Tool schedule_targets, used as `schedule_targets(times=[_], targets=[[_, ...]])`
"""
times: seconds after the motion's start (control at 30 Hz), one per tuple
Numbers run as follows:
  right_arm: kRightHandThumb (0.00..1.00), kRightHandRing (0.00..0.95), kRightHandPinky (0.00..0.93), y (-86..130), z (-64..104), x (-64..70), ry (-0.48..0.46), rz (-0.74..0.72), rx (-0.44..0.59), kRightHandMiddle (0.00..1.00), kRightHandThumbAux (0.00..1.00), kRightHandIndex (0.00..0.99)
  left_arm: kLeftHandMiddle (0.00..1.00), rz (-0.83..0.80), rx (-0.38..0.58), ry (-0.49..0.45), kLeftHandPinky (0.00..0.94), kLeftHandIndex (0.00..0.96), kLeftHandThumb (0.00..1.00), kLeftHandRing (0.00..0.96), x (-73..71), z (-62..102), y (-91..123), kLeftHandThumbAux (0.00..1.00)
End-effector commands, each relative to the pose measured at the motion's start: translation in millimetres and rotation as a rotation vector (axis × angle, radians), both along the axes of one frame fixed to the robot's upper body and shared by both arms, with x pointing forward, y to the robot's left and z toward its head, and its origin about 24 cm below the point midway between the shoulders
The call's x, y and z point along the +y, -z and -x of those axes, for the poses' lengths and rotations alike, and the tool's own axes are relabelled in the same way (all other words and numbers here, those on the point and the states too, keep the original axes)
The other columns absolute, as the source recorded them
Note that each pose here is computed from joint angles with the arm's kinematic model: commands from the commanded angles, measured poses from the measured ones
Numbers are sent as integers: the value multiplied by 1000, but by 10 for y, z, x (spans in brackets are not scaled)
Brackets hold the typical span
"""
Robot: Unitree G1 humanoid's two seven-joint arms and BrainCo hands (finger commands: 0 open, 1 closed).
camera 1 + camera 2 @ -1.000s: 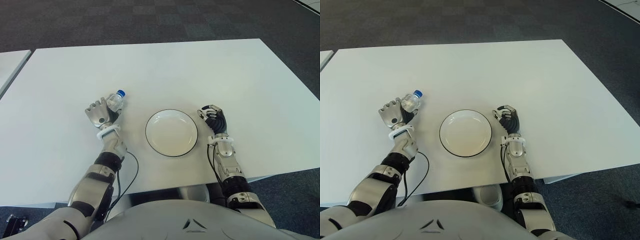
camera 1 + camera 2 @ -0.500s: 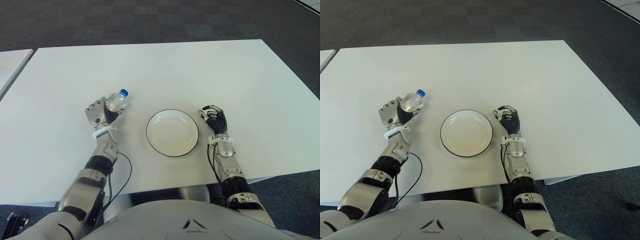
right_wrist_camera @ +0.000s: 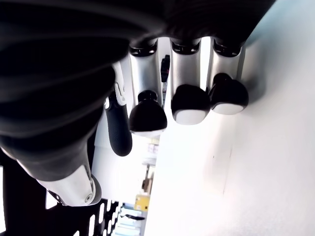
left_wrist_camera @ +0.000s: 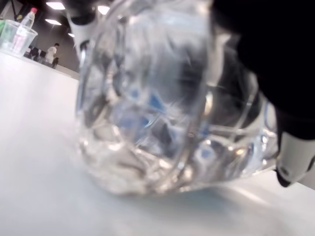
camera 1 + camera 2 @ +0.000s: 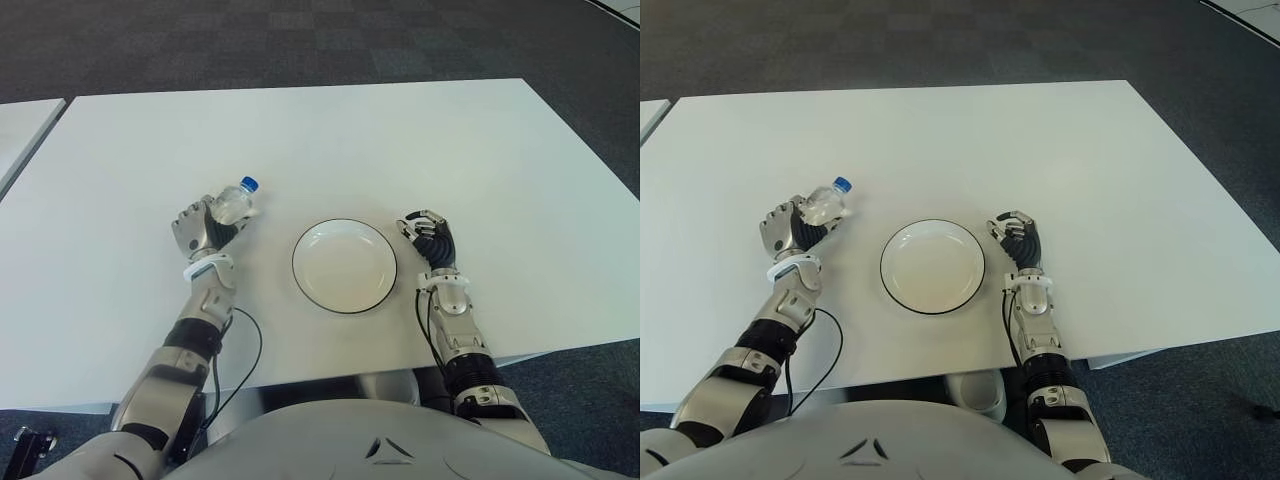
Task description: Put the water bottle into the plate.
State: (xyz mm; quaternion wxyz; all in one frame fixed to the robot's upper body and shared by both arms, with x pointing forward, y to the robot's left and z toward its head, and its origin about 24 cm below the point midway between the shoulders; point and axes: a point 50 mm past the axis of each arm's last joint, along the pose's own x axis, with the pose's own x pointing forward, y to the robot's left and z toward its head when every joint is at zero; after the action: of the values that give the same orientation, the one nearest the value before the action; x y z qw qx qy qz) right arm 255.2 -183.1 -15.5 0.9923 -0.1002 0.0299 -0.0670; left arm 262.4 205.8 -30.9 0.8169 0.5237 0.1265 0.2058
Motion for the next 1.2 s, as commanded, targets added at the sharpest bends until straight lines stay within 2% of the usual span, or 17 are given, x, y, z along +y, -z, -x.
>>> schedule_targets(times=[0.03, 0.43, 0.63, 1.13, 1.2], targets=[[697, 882, 869, 82, 53, 5, 4, -25, 30, 889, 732, 436, 530, 92, 180, -31, 829, 399, 856, 854, 9, 290, 320, 668], [698, 881, 867, 81, 54, -9, 7, -26, 30, 887, 732, 436, 532, 92, 98, 3, 834, 398, 854, 852, -2, 275, 219, 669], [698, 877, 864, 79, 55, -17, 3, -26, 29, 884, 732, 436, 532, 163, -61, 58, 818, 397, 854, 855, -159, 241, -174, 669], [697, 881, 867, 79, 47, -17, -1, -22, 35, 887, 733, 436, 523, 229, -260, 251, 804, 394, 852, 862, -287, 272, -655, 671], [697, 880, 867, 79, 47, -17, -4, -24, 33, 887, 733, 436, 523, 219, -283, 285, 768, 394, 852, 863, -337, 257, -734, 671]])
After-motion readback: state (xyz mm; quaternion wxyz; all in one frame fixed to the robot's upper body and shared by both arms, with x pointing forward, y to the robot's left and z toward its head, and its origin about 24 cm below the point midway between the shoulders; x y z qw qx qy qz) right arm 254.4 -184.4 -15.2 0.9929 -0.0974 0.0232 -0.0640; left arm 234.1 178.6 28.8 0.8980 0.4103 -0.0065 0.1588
